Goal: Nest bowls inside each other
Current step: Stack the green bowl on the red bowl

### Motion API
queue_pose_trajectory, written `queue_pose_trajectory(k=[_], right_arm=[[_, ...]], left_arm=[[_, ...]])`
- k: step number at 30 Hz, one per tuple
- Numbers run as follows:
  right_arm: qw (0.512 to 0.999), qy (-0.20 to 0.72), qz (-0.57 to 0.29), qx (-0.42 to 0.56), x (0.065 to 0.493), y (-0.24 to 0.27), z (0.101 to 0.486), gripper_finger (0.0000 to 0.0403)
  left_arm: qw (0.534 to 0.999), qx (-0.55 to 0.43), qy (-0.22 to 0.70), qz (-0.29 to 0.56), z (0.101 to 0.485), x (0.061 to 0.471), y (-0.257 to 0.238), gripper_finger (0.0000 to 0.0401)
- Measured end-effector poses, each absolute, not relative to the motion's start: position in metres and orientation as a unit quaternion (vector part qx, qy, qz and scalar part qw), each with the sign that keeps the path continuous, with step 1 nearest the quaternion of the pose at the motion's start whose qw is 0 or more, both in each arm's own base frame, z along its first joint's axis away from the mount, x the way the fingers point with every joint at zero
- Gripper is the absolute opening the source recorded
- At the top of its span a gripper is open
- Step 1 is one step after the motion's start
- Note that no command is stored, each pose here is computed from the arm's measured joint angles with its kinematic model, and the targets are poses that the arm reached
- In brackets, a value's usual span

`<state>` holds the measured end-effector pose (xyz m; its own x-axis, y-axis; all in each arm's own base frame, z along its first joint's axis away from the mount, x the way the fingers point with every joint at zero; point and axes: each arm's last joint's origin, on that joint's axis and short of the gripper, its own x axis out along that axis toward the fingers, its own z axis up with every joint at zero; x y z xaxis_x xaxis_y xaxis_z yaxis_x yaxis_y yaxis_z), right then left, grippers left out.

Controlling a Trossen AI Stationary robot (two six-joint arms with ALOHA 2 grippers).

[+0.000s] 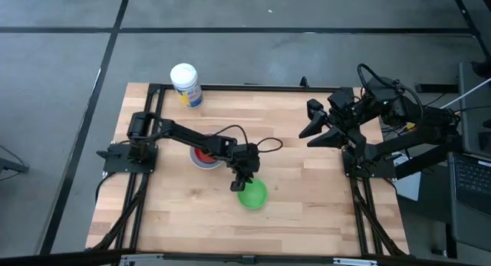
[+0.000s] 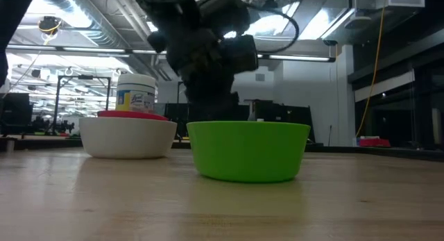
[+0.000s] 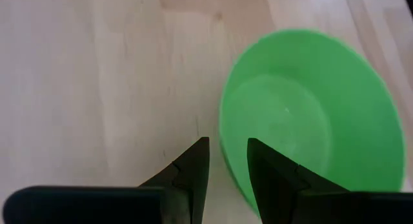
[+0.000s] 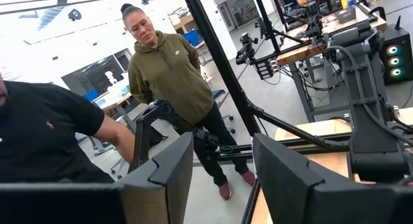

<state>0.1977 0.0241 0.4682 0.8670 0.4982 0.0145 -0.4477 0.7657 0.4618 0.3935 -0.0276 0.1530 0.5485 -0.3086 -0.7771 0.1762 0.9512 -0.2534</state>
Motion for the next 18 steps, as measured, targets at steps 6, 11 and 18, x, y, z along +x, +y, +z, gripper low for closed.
queue_pose_trajectory(k=[6,11,18], right_arm=[[0.937,0.052,0.253,0.234,0.198,0.024,0.469,0.0161],[0.936,0.053,0.255,0.236,0.198,0.024,0.469,0.0151],[0.936,0.057,0.255,0.236,0.198,0.024,0.468,0.0153]], left_arm=[[0.873,-0.093,0.462,-0.126,0.137,0.399,-0.029,0.0091],[0.884,-0.071,0.453,-0.094,0.147,0.397,-0.026,0.001],[0.896,-0.019,0.441,0.044,0.207,0.37,0.007,0.0005]])
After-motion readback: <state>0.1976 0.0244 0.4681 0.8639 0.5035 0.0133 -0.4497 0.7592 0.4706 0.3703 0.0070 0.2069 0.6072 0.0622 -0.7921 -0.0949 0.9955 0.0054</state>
